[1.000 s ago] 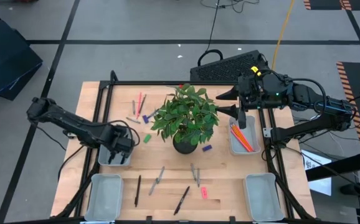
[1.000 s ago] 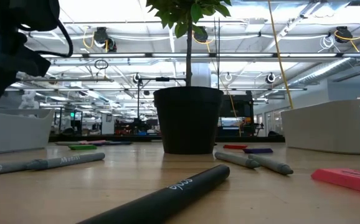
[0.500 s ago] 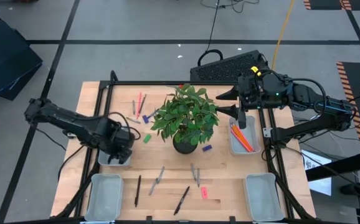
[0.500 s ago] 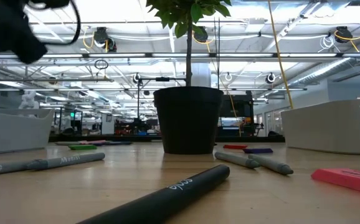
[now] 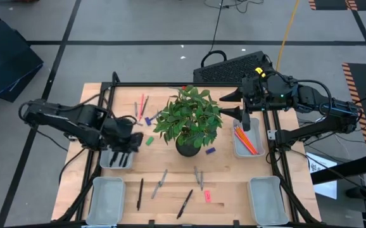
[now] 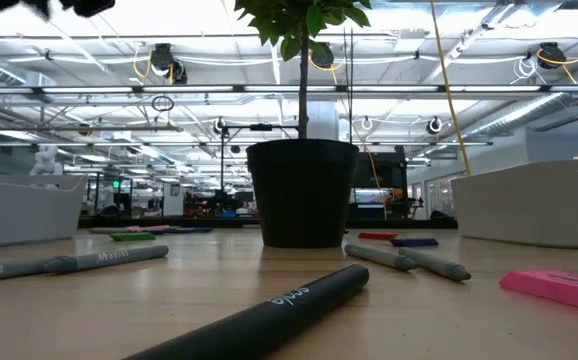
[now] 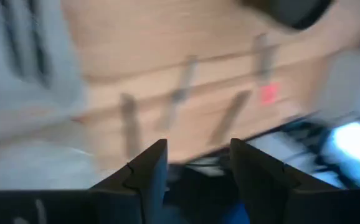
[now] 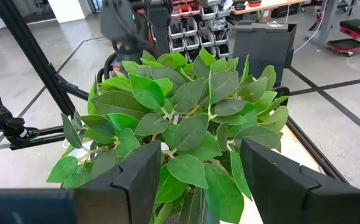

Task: Sort crayons/erasers/pens/pencils in bins
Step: Put the black pen into the top left gray bin

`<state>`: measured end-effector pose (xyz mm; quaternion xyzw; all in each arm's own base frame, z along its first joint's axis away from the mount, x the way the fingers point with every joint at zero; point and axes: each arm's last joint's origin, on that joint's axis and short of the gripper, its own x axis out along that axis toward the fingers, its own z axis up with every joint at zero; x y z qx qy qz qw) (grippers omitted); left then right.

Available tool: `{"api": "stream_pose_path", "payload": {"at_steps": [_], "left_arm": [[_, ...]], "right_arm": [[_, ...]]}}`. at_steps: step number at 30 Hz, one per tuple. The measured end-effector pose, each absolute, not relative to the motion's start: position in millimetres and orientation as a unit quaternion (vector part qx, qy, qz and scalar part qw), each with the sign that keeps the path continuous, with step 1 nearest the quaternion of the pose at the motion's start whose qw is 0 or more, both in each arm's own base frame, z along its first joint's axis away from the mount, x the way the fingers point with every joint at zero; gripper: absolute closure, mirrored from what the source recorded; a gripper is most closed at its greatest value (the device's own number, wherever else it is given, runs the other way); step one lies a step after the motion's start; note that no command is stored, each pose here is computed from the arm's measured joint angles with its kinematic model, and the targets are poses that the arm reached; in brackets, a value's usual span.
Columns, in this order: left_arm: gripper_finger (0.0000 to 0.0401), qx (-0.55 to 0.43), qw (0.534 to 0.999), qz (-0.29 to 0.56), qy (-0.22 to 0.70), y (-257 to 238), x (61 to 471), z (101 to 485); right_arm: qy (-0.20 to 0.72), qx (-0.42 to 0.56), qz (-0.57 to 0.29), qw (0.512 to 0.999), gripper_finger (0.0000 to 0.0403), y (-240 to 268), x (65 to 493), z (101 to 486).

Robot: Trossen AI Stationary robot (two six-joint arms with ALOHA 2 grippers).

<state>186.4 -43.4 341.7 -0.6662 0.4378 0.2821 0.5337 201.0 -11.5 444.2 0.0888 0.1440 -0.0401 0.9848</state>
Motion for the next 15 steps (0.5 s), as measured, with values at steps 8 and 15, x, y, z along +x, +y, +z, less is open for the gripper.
{"api": "stream_pose_path", "payload": {"at_steps": [8, 15], "left_arm": [[0.0224, -0.757, 0.532, 0.253, 0.282, -46.1, 212.8, 360.5], [0.0224, -0.699, 0.625, 0.209, 0.277, -48.5, 234.8, 357.0]], "right_arm": [[0.144, 0.089, -0.040, 0.985, 0.0190, -11.5, 201.0, 444.2], [0.144, 0.089, -0.040, 0.985, 0.0190, -11.5, 201.0, 444.2]]}}
